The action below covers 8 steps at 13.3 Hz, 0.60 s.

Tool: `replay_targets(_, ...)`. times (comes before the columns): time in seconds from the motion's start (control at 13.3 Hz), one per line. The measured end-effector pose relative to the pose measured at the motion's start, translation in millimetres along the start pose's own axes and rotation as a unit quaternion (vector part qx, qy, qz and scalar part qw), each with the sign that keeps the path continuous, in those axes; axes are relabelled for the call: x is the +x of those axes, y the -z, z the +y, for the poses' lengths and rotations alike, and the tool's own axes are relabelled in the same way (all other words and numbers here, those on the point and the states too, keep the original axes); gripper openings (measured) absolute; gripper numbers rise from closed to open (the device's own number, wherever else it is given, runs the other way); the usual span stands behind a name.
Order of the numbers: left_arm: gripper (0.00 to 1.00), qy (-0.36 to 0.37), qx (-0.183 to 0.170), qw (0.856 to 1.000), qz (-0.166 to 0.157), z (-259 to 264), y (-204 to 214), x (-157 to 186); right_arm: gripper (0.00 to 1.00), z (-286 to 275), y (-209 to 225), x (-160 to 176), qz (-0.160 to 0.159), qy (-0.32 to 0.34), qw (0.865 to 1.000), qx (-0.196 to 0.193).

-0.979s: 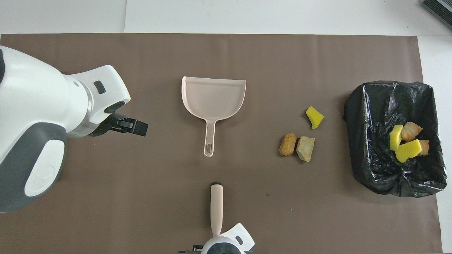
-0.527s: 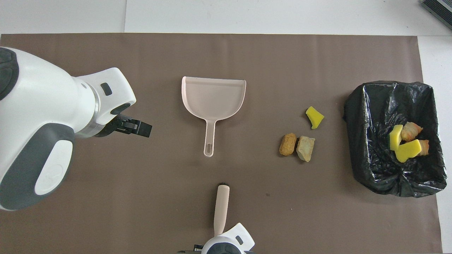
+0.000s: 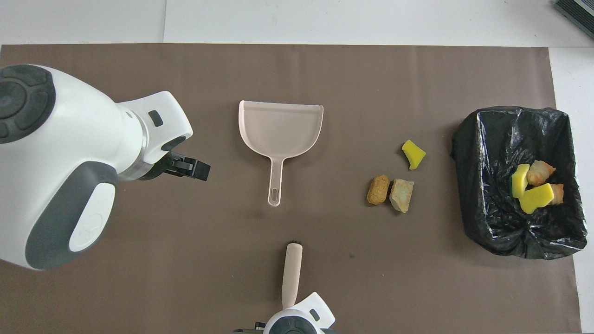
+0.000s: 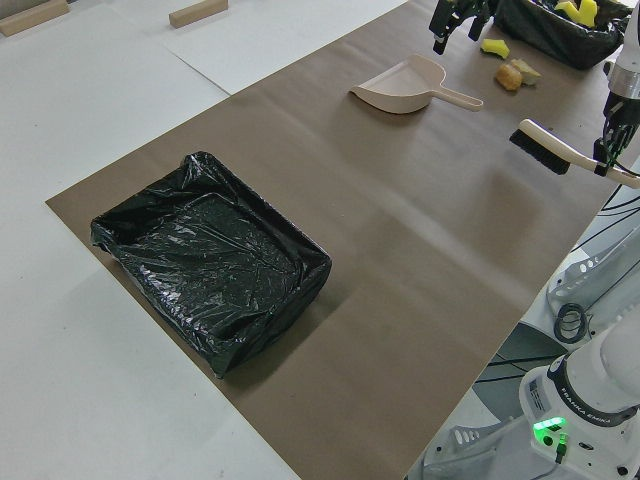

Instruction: Sweep and dump trash in bin

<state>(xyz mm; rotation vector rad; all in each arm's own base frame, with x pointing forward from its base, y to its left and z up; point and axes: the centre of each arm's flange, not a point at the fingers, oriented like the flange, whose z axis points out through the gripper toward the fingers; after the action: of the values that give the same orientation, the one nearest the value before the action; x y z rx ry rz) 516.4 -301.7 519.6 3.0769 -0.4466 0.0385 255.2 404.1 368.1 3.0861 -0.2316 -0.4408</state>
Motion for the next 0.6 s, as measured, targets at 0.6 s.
replay_targets(0.6,1.0,0.0,0.009,1.0,0.0,75,-133,24,0.26,62,41,32,0.041,0.04,0.993,-0.101)
